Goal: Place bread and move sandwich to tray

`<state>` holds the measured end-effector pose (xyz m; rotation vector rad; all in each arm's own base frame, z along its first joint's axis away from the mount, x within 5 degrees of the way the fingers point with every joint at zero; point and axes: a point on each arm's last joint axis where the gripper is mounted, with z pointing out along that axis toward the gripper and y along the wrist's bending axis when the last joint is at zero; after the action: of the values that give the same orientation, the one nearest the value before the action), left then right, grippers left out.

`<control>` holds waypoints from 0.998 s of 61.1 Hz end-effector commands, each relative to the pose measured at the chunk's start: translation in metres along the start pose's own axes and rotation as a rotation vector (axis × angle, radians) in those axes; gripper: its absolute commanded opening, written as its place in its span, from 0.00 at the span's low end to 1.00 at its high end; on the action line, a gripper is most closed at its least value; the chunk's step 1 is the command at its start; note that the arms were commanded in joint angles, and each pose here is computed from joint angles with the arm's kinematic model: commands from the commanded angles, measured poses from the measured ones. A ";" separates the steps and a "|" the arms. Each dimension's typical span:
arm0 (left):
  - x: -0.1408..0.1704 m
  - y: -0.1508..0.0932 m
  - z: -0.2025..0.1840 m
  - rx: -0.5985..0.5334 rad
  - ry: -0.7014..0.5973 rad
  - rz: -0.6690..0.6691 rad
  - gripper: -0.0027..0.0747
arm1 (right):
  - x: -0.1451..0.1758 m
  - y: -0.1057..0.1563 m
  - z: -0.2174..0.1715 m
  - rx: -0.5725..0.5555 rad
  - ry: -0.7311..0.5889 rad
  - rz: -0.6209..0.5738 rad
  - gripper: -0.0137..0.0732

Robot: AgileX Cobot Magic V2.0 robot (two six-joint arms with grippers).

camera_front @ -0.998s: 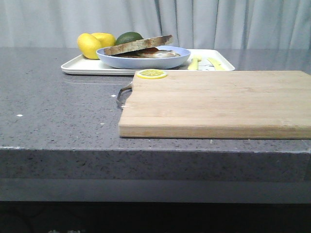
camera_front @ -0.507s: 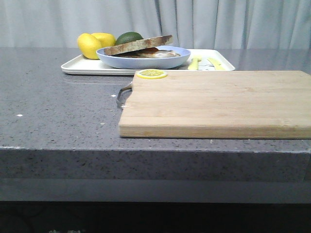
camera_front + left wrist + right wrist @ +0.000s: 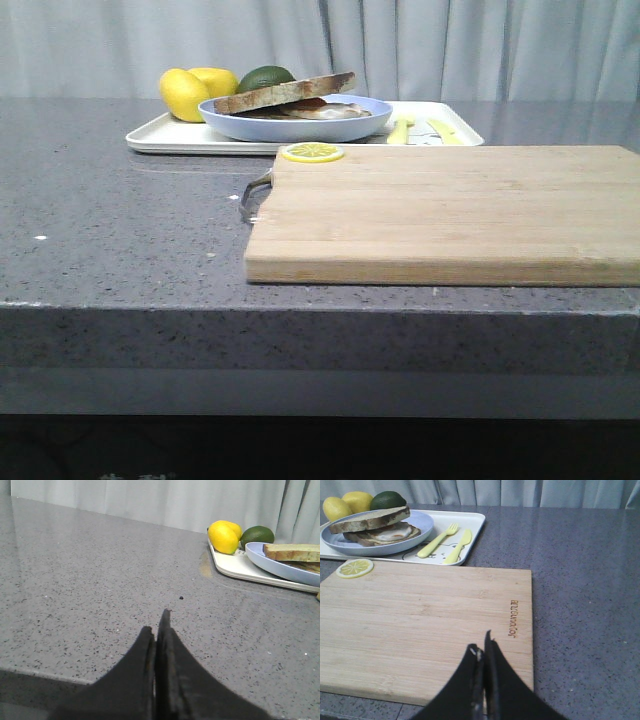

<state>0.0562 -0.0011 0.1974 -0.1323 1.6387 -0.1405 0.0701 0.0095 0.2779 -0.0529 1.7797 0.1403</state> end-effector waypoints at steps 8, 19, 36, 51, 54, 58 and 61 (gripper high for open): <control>-0.008 -0.001 -0.002 0.009 -0.096 -0.015 0.01 | 0.004 -0.003 0.004 0.012 -0.201 0.003 0.09; -0.008 -0.001 -0.002 0.009 -0.096 -0.015 0.01 | 0.051 -0.006 0.005 0.017 -0.236 0.005 0.09; -0.008 -0.001 -0.002 0.009 -0.096 -0.015 0.01 | 0.084 -0.007 0.002 0.011 -0.173 0.007 0.09; -0.008 -0.001 -0.002 0.009 -0.096 -0.015 0.01 | 0.087 -0.007 0.002 0.010 -0.142 0.007 0.09; -0.008 -0.001 -0.002 0.009 -0.096 -0.015 0.01 | 0.087 -0.007 0.002 0.010 -0.142 0.007 0.09; -0.008 -0.001 -0.002 0.009 -0.096 -0.015 0.01 | 0.087 -0.007 0.002 0.010 -0.142 0.007 0.09; -0.008 -0.001 -0.002 0.009 -0.096 -0.015 0.01 | 0.087 -0.007 0.002 0.010 -0.142 0.007 0.09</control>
<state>0.0562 -0.0011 0.1974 -0.1323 1.6387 -0.1405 0.0553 0.0071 0.1840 -0.0416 1.7287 0.1358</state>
